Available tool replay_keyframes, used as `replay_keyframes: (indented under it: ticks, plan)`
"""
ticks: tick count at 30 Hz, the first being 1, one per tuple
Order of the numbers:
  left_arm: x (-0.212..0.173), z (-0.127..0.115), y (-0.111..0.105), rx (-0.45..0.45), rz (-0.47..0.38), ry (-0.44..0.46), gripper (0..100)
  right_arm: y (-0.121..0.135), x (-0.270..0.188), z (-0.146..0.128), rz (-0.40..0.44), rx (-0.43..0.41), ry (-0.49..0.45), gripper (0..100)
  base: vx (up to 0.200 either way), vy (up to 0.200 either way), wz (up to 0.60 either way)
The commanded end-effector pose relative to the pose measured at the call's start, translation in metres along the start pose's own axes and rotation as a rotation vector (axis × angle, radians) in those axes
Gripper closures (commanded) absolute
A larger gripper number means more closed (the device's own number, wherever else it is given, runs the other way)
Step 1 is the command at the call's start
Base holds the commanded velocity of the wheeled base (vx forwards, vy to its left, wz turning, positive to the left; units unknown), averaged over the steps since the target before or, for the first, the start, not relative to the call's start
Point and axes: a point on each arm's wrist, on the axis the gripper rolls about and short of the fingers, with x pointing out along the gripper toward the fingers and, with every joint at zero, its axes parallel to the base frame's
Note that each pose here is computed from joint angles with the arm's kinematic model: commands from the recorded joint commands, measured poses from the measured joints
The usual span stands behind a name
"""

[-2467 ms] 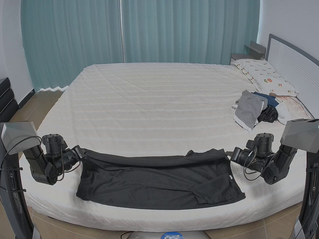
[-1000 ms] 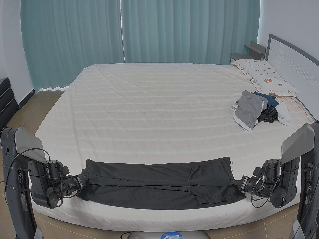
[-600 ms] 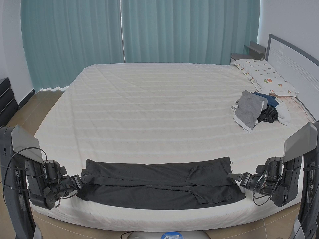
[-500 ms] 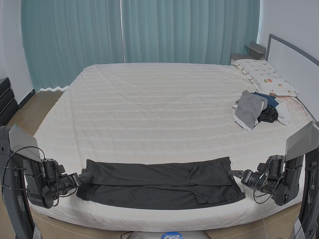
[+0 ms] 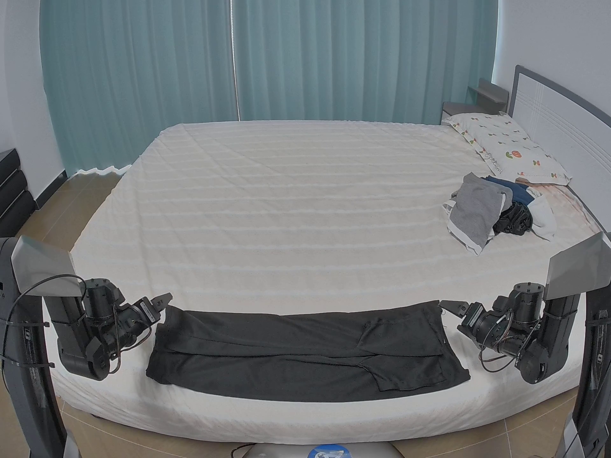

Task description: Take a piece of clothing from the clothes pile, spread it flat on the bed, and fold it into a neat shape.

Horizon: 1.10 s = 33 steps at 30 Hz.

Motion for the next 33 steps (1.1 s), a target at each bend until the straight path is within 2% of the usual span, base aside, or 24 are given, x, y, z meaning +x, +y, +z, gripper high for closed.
replay_keyframes:
  ticks: [1, 2, 6, 9, 12, 17, 18, 25, 33]
  plan:
    - [0.037, -0.006, -0.014, -0.021, 0.049, -0.018, 0, -0.009, 0.017, -0.002, 0.002, 0.025, -0.002, 0, 0.0, 0.0, 0.0]
    - [0.046, -0.006, -0.014, -0.045, 0.092, -0.041, 0, -0.011, 0.019, -0.002, 0.0, 0.028, 0.0, 0, 0.0, 0.0, 0.0]
    - [0.05, -0.008, -0.013, -0.095, 0.115, -0.028, 0, -0.014, 0.023, -0.004, -0.005, 0.032, 0.005, 0, 0.0, 0.0, 0.0]
    - [0.049, -0.009, -0.011, -0.1, 0.12, -0.015, 0, -0.015, 0.022, -0.004, -0.008, 0.033, 0.006, 0, 0.0, 0.0, 0.0]
    - [0.051, -0.014, -0.012, -0.164, 0.103, 0.013, 0, -0.016, 0.022, -0.005, -0.011, 0.035, 0.007, 0, 0.0, 0.0, 0.0]
    - [0.051, -0.015, -0.011, -0.173, 0.102, 0.027, 0, -0.016, 0.022, -0.005, -0.013, 0.036, 0.008, 0, 0.0, 0.0, 0.0]
    - [0.05, -0.016, -0.011, -0.173, 0.101, 0.031, 100, -0.016, 0.022, -0.006, -0.014, 0.035, 0.009, 0, 0.0, 0.0, 0.0]
    - [0.047, -0.022, -0.008, -0.168, 0.119, 0.052, 100, -0.015, 0.021, -0.005, -0.015, 0.036, 0.005, 0, 0.0, 0.0, 0.0]
    - [0.042, -0.019, -0.004, -0.238, 0.163, 0.02, 100, -0.011, 0.022, -0.001, 0.002, 0.031, -0.009, 0, 0.0, 0.0, 0.0]
